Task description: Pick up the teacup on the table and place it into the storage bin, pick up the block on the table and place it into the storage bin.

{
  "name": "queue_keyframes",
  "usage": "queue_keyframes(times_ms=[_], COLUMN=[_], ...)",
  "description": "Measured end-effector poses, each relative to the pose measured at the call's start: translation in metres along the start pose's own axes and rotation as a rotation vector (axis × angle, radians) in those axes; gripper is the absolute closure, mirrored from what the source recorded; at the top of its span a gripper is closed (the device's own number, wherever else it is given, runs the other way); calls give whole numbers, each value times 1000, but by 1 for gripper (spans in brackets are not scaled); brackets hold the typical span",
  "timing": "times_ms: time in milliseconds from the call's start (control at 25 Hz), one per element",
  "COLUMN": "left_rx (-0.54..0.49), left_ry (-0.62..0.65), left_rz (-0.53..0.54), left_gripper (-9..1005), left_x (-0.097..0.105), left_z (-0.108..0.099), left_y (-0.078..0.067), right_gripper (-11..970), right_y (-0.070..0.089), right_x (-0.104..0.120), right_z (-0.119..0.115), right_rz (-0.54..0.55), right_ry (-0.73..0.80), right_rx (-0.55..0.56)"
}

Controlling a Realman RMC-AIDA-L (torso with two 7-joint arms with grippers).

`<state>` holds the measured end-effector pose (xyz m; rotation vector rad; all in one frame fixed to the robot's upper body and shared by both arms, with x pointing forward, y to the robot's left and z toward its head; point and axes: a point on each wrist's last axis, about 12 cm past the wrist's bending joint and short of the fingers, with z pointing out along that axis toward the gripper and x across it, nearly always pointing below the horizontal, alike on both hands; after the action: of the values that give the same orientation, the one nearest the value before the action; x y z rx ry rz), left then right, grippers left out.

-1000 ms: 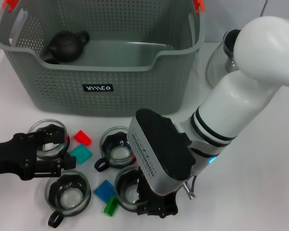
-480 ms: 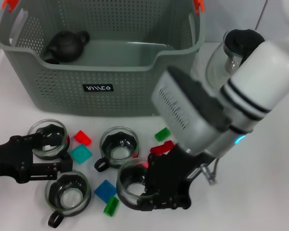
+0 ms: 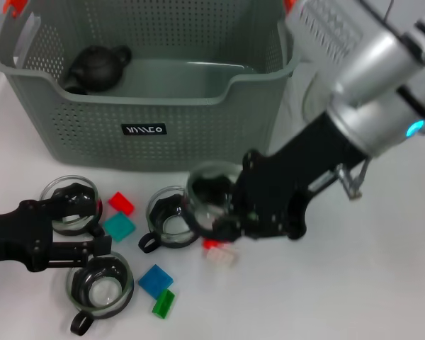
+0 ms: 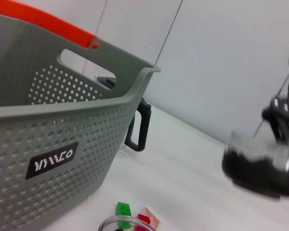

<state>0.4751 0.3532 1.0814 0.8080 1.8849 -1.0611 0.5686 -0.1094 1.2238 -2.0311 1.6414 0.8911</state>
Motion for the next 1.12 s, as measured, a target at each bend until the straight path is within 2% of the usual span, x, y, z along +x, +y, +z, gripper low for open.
queue_keyframes(times_ms=[320, 440, 480, 640, 840, 1120], left_rx=[28, 40, 44, 59, 86, 94], left_ry=[-4, -5, -7, -11, -6, -9], left_rz=[24, 34, 38, 49, 65, 79], left_gripper=[92, 92, 92, 92, 92, 91], left_x=[-2, -3, -3, -6, -9, -10], left_z=[7, 11, 13, 18, 23, 26], left_y=[-2, -2, -3, -3, -4, -5], right_gripper=[894, 894, 894, 894, 895, 895], right_y=[-14, -30, -30, -48, -81, -128], right_x=[-37, -51, -51, -60, -57, -36], right_z=[-36, -49, -49, -56, -58, -50], right_rz=[-11, -7, -7, 5, 85, 213], right_ry=[-72, -119, -119, -154, -186, -186], right_rx=[121, 243, 243, 355, 504, 691])
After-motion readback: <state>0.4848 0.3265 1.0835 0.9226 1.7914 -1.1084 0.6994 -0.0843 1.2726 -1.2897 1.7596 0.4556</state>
